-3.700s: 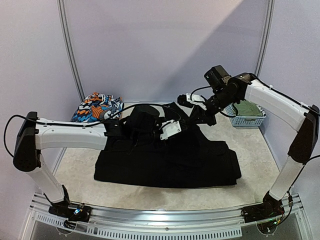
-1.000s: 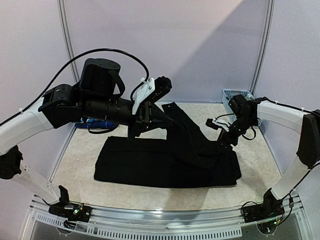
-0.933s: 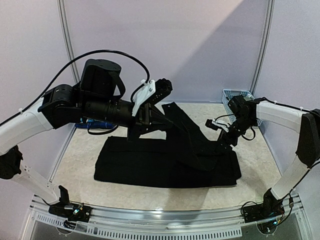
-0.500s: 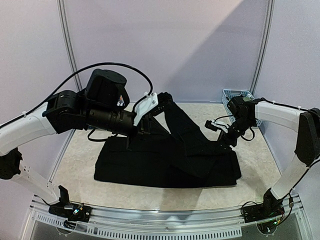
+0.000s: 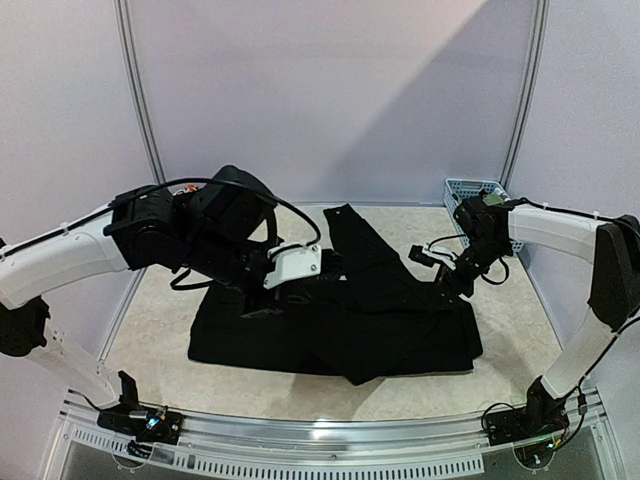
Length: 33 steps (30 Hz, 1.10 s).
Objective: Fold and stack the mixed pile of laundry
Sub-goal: Adjust the rectangle-folded shirt at the center of the board.
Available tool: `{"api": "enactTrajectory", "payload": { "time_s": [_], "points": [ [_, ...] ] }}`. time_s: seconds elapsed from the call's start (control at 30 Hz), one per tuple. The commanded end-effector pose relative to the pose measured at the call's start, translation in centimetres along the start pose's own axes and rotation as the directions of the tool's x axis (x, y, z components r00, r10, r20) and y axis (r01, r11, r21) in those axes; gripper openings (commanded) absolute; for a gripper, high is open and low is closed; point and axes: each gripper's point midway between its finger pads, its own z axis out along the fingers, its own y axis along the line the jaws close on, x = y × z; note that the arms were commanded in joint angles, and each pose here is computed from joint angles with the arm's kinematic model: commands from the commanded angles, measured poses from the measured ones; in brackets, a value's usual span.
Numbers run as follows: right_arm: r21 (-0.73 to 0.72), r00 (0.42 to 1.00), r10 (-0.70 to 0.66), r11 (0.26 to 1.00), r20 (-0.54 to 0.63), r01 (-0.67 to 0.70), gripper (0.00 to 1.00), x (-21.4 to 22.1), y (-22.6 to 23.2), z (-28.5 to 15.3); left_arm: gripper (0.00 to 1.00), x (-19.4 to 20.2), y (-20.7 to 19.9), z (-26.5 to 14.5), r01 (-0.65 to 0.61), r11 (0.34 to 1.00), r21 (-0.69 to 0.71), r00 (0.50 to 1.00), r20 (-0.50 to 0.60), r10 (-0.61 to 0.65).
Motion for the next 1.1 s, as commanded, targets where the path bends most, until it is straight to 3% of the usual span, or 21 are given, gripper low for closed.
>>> {"api": "enactTrajectory", "payload": {
  "time_s": [0.0, 0.1, 0.3, 0.53, 0.67, 0.9, 0.97, 1.07],
  "points": [
    [-0.061, 1.0, -0.006, 0.998, -0.007, 0.006, 0.7, 0.4, 0.6, 1.0, 0.0, 2.6, -0.8, 1.4, -0.177, 0.983, 0.051, 0.973, -0.141, 0.183],
    [-0.06, 1.0, -0.009, 0.998, -0.021, 0.008, 0.7, 0.5, 0.1, 1.6, 0.0, 3.3, -0.2, 1.8, -0.246, 0.969, 0.039, 0.949, -0.195, 0.248],
    [-0.071, 0.999, 0.001, 0.997, -0.039, -0.003, 0.7, 0.5, -0.9, 2.7, 0.0, 5.6, 2.0, 2.2, -0.424, 0.906, -0.004, 0.856, -0.33, 0.399],
    [-0.107, 0.999, 0.007, 0.994, -0.033, -0.01, 0.7, 0.4, -0.7, 3.4, 0.0, 7.4, 3.5, 4.1, -0.487, 0.873, 0.016, 0.799, -0.395, 0.453],
    [-0.118, 0.999, 0.008, 0.993, -0.038, -0.012, 0.7, 0.7, -0.5, 3.7, 0.0, 9.7, 4.7, 5.8, -0.551, 0.835, 0.012, 0.725, -0.489, 0.486],
    [-0.131, 0.999, 0.013, 0.991, -0.047, -0.019, 0.71, 1.0, -0.3, 4.1, 0.11, 11.1, 6.3, 6.9, -0.579, 0.813, -0.06, 0.722, -0.501, 0.477],
    [-0.131, 0.999, 0.012, 0.991, -0.045, -0.017, 0.7, 1.0, -0.3, 4.1, 0.1, 11.7, 7.5, 7.0, -0.602, 0.793, -0.095, 0.704, -0.53, 0.472],
    [-0.136, 0.999, 0.014, 0.991, -0.045, -0.02, 0.71, 1.0, -0.2, 4.2, 0.0, 12.3, 9.3, 6.9, -0.616, 0.775, -0.141, 0.693, -0.564, 0.448]
  ]
}}
